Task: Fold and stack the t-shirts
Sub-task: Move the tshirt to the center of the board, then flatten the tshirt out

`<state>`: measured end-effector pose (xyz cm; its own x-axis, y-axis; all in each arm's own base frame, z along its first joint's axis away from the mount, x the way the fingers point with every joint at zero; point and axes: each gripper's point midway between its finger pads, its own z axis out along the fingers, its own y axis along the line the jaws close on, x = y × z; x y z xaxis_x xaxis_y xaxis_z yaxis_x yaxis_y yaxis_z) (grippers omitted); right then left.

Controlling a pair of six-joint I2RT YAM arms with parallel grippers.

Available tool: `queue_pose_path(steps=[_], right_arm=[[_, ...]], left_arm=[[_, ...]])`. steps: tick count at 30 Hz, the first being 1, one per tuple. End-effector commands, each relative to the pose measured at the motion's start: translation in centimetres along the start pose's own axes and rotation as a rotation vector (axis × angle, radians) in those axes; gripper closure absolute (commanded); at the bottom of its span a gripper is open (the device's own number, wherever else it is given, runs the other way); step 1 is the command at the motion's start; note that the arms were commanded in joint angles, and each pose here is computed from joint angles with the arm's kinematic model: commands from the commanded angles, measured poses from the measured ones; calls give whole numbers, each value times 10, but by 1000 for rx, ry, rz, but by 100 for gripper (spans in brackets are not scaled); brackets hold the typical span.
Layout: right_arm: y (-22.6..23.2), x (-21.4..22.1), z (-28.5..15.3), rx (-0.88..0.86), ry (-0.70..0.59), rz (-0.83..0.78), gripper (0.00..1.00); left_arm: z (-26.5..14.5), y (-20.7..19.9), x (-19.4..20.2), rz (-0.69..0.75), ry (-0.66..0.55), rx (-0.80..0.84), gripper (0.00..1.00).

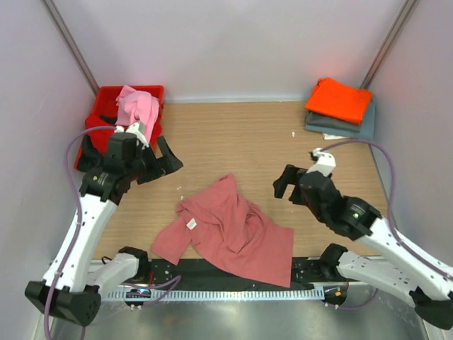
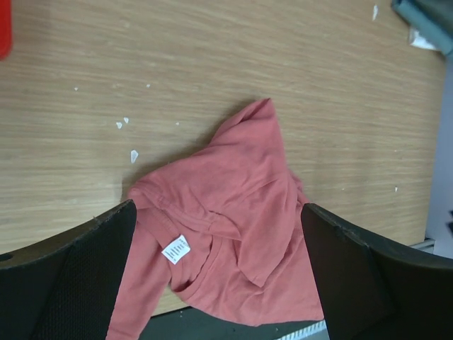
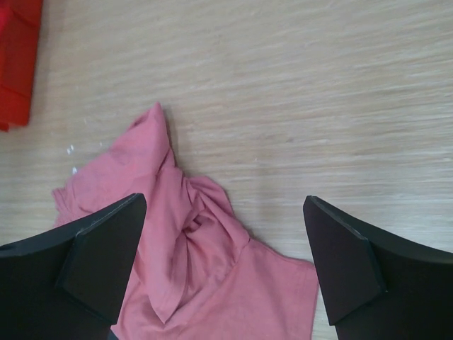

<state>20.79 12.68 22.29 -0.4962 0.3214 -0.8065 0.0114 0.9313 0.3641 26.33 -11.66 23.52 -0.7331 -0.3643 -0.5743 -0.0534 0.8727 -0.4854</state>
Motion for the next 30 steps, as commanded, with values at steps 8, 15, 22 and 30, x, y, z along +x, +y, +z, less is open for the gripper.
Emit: queue_pose_path(steps=[8,15,22,30], right_arm=[[87,115,50,-203,422,-117,9],[108,174,37,-253,551,-131,21],[96,217,21,-246,623,-130,33],[101,222,39,-211,604,-212,33]], left_arm=[[-9,49,25,100,-29,-147,0],[-13,59,28,118,-97,-153,0],[-13,57,29,118,-108,-137,0],[-13,58,28,120,-110,-139,0]])
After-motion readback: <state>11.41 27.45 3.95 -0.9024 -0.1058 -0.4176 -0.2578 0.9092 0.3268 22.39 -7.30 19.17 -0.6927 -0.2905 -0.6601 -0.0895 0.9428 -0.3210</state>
